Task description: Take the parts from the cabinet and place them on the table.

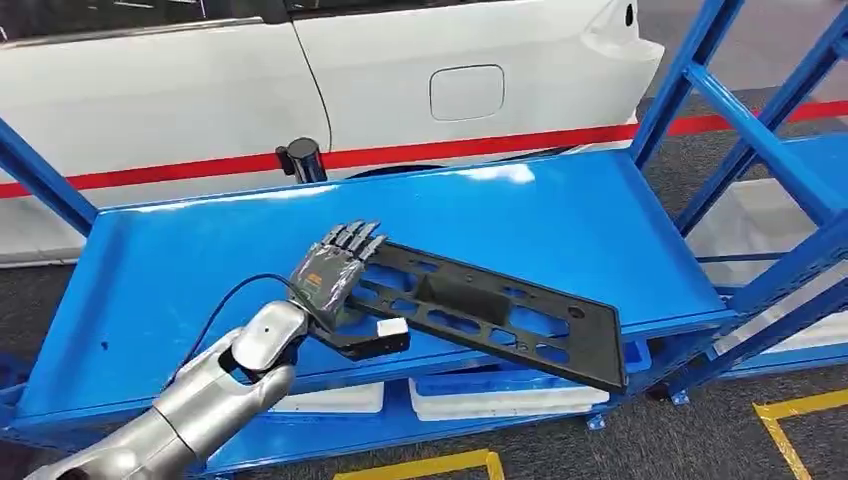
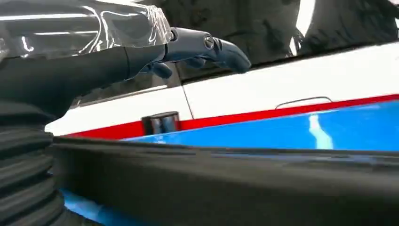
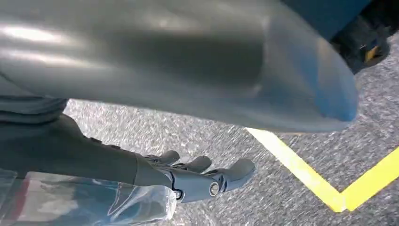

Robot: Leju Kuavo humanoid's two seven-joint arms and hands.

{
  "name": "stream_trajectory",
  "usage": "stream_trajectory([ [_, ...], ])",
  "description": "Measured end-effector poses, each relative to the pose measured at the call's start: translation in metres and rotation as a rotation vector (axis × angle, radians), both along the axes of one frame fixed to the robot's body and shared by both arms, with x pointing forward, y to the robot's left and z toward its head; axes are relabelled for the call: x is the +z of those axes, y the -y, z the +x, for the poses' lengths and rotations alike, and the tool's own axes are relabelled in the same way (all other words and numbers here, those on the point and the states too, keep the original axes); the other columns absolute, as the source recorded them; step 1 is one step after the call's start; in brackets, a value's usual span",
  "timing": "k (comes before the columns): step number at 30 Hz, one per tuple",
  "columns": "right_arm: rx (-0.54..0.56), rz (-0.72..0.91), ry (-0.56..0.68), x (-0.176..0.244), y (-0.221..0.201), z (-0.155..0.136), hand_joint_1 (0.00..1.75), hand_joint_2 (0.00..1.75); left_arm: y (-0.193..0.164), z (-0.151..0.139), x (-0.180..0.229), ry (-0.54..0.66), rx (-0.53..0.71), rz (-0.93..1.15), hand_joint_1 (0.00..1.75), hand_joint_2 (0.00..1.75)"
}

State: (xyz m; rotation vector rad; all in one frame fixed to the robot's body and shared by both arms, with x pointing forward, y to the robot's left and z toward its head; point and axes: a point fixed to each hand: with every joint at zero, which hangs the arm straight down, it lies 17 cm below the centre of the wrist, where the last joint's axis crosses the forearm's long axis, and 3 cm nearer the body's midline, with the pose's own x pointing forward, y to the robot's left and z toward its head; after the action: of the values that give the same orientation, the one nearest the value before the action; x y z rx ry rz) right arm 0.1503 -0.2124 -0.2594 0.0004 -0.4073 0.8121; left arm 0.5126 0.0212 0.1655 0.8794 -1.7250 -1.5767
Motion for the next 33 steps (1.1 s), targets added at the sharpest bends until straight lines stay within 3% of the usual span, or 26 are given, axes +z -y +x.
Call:
stream_trajectory([
  [10,0.02,-0.006,0.001,0.001,0.001,0.003,0.0,0.0,-0.001,0.013,-0.012,-0.04,0.018,0.054,0.0,1.75],
  [11,0.025,-0.007,0.004,0.001,0.001,0.003,0.0,0.0,0.0,0.015,-0.012,-0.043,0.02,0.056,0.14,1.75],
  [12,0.028,-0.006,0.005,0.001,0.0,0.004,0.0,0.0,0.0,0.016,-0.012,-0.048,0.022,0.059,1.68,1.75],
  [13,0.029,-0.006,0.006,0.001,0.0,0.005,0.0,0.0,0.002,0.017,-0.012,-0.056,0.021,0.061,1.75,1.75],
  [21,0.045,-0.02,0.002,0.001,0.001,0.005,0.0,0.0,0.001,0.021,-0.027,-0.103,0.031,0.079,1.75,1.75],
  [33,0.073,-0.023,0.008,0.002,0.0,0.007,0.0,0.0,-0.002,0.033,-0.015,-0.081,0.048,0.065,1.75,1.75],
])
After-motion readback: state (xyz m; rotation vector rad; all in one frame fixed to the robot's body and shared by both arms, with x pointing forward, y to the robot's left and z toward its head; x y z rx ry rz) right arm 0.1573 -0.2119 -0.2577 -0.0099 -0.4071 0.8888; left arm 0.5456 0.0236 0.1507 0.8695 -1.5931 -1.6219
